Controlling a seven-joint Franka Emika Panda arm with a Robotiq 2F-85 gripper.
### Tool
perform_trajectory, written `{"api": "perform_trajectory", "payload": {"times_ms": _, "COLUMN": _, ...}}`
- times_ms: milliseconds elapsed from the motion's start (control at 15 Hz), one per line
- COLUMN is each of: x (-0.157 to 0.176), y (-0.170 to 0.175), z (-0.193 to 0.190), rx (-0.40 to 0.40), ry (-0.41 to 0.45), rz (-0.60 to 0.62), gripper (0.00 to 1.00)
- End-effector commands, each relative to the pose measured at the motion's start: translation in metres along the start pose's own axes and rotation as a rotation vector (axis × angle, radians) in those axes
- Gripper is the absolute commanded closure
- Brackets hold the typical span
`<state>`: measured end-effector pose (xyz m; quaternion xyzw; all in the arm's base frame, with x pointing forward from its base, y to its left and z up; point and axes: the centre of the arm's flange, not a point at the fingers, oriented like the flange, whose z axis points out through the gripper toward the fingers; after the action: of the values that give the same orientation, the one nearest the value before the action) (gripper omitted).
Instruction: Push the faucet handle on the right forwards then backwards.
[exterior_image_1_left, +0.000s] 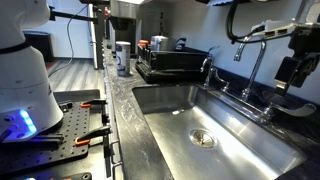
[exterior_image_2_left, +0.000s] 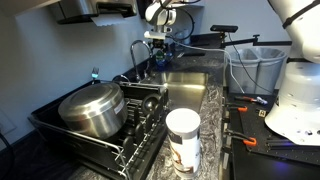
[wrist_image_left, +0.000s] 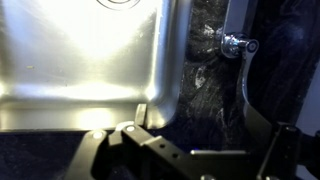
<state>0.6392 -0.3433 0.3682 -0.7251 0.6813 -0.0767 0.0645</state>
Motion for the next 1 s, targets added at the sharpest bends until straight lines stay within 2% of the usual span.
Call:
{"api": "perform_trajectory", "payload": {"times_ms": 0, "x": 0.013, "y": -0.033, "z": 0.015, "rx": 0.073, "ry": 0.015, "rz": 0.025, "gripper": 0.0}}
{"api": "perform_trajectory", "payload": {"times_ms": 333, "x": 0.023, "y": -0.049, "z": 0.035, "rx": 0.096, "ry": 0.055, "rz": 0.029, "gripper": 0.0}}
{"api": "perform_trajectory", "payload": {"times_ms": 933, "x": 0.035, "y": -0.059, "z": 0.059, "rx": 0.091, "ry": 0.074, "rz": 0.024, "gripper": 0.0}}
